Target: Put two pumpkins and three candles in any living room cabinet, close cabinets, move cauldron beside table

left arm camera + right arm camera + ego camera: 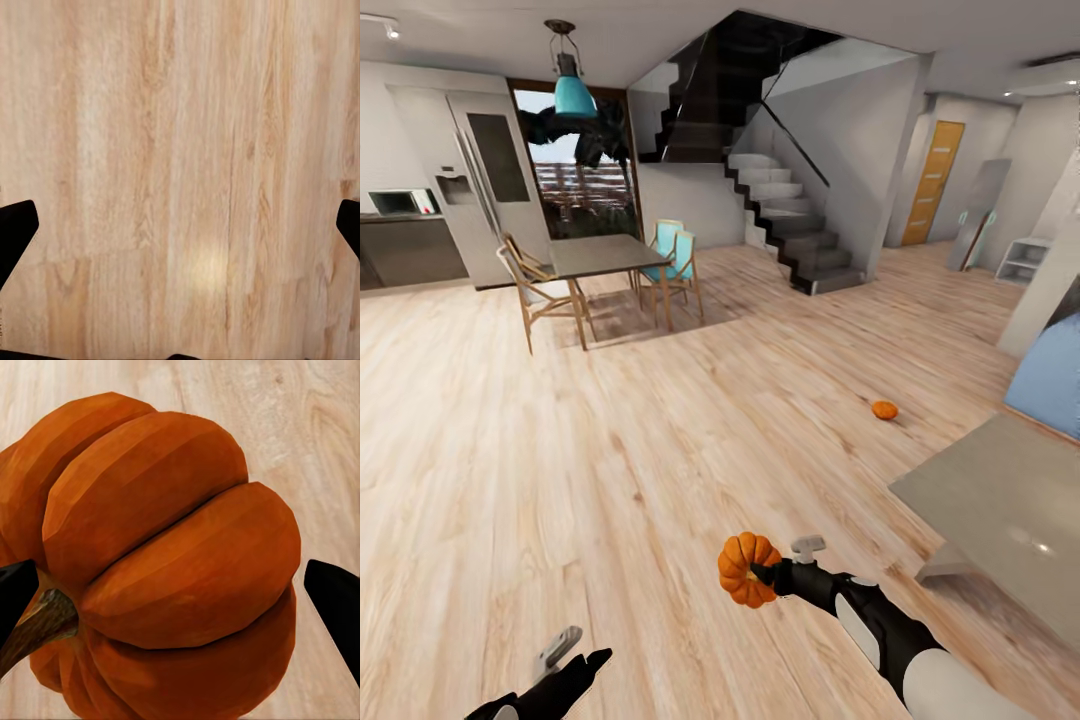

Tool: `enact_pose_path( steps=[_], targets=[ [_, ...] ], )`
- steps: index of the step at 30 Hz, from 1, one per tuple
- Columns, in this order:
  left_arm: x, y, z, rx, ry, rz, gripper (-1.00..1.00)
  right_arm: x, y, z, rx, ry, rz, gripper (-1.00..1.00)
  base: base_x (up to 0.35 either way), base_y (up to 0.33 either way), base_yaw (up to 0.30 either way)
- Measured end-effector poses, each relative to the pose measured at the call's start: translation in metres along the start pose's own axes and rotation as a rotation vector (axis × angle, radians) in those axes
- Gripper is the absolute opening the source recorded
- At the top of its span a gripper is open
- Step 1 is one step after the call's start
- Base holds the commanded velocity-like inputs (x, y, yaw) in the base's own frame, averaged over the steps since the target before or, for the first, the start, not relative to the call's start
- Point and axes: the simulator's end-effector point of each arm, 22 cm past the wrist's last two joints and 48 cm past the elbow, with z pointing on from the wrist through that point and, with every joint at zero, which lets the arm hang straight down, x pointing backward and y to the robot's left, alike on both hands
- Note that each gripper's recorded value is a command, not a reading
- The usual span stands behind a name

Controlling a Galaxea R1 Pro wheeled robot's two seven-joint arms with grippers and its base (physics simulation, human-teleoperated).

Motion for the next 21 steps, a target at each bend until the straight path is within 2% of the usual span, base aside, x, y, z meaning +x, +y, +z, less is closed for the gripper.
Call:
enact_pose_path(
  steps=[10,21],
  targets=[
    [0.0003,0.0003,0.0000,-0.001,0.001,0.000,1.00,-0.0001,0.0001,0.0001,0.000,0.000,0.000,-1.00,0.255,0.253,-0.033],
    [0.0042,0.0048,0.0007,-0.010,0.009,-0.004,1.00,-0.0002,-0.0006,-0.0002,0.001,0.000,0.000,-1.00,0.232,0.264,-0.230]
  ],
)
